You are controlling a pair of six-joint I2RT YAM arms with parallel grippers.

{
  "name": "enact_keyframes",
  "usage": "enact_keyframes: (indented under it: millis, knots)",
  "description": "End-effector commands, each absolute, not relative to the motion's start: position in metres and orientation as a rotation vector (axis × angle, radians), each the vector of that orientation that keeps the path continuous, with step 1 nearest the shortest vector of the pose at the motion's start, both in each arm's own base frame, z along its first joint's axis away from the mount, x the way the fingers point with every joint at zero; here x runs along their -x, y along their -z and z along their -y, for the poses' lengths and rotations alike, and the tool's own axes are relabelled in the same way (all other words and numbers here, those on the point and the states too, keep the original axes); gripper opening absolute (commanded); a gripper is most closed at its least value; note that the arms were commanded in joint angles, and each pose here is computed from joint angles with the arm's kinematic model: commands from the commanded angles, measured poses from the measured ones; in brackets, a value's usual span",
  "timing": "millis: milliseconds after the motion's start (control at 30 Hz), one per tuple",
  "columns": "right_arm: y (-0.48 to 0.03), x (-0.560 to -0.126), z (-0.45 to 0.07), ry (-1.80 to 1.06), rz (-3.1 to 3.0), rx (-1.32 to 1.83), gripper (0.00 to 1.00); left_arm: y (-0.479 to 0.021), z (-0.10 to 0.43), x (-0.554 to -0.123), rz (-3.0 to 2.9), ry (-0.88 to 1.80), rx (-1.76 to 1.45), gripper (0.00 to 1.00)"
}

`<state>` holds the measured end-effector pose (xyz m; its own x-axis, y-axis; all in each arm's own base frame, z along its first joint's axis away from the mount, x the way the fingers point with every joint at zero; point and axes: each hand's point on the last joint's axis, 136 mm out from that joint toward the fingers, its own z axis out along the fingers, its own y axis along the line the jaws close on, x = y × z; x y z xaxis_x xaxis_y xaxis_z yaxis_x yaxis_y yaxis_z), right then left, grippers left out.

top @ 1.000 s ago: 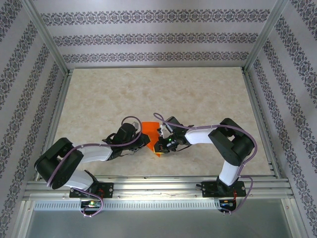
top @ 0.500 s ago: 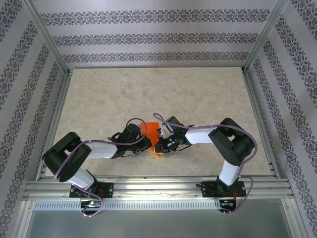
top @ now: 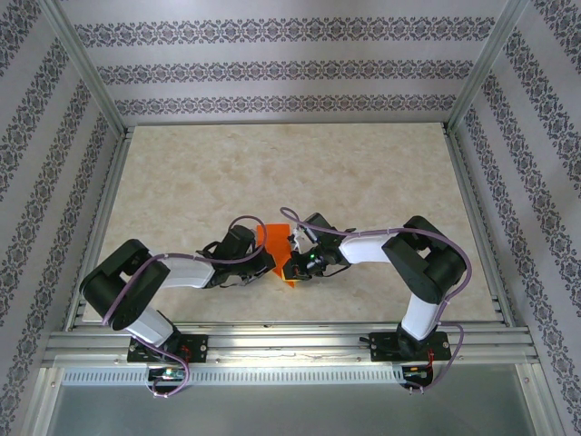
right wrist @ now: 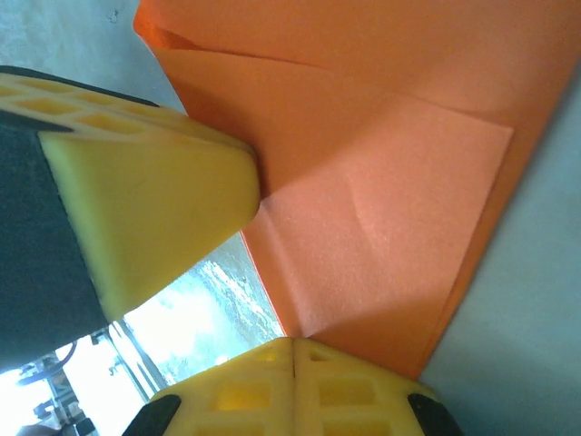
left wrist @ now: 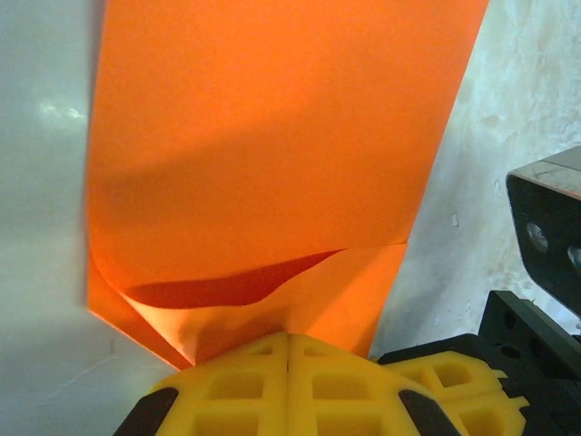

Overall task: Fold a paper plane with a square sheet of paper (pick it up from the middle)
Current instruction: Third fold the triangle at the center of the table.

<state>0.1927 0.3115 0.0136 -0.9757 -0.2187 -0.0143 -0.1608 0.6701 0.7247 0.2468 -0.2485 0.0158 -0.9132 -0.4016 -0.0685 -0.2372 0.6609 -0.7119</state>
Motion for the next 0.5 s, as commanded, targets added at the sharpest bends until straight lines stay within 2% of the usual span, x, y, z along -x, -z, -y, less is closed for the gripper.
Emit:
enact_keyframes:
  millis: [0, 467]
  knots:
    - [0.022, -0.176, -0.278, 0.937, 2.825, -0.233, 0.0, 0.012, 0.209, -0.242, -2.7, 0.918, 0.614, 0.04]
    - [0.022, -0.174, -0.276, 0.939, 2.821, -0.237, 0.0, 0.013, 0.168, -0.256, -2.68, 0.89, 0.715, 0.05]
